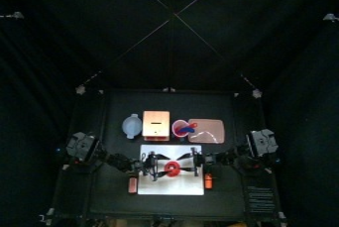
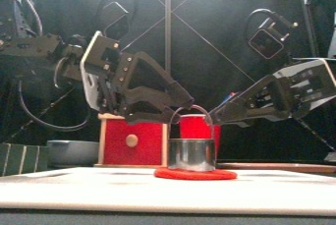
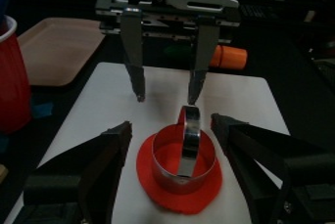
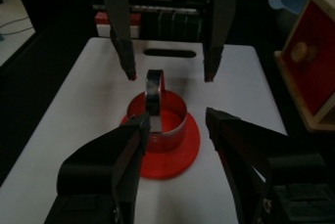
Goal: Get the cutter from the drawer then cut the dough then place the extra dough in the bowl
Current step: Cut the dough
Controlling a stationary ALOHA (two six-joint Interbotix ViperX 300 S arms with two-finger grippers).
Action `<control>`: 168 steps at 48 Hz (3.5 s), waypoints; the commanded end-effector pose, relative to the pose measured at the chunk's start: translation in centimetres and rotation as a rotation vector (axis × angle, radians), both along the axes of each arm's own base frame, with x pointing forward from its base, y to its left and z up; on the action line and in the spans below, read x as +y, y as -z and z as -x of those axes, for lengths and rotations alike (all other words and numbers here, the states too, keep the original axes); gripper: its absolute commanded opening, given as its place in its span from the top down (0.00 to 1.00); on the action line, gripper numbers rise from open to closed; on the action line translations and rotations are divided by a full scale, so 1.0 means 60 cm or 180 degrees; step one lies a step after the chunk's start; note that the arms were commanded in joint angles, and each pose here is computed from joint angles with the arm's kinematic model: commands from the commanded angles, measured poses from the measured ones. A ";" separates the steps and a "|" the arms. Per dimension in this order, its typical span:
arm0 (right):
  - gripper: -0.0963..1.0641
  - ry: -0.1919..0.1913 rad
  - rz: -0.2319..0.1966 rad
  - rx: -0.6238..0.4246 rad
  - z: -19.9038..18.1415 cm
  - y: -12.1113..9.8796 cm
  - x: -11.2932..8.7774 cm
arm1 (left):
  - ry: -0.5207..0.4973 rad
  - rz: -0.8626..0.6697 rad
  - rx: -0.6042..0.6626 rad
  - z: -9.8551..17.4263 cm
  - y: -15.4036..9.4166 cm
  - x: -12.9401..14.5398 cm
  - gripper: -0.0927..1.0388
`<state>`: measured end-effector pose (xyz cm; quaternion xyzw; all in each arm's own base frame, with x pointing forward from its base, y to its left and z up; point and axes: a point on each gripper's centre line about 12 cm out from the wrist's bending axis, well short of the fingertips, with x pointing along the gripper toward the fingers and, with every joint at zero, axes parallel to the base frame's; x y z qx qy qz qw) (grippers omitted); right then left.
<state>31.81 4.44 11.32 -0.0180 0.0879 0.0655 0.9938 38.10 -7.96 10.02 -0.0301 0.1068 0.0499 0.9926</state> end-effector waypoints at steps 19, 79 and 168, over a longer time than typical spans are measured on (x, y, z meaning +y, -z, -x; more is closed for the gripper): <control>0.18 -0.0010 -0.0033 -0.0030 -0.036 0.003 0.011 | 0.0040 0.0016 -0.0090 -0.008 -0.019 -0.006 0.05; 0.19 0.0163 -0.0215 0.0220 -0.041 -0.003 0.039 | 0.0155 -0.0021 -0.0051 -0.015 -0.019 -0.012 0.19; 0.57 0.0184 0.0000 0.0510 -0.063 0.005 -0.003 | 0.0293 -0.0234 0.0346 -0.018 0.004 -0.009 0.43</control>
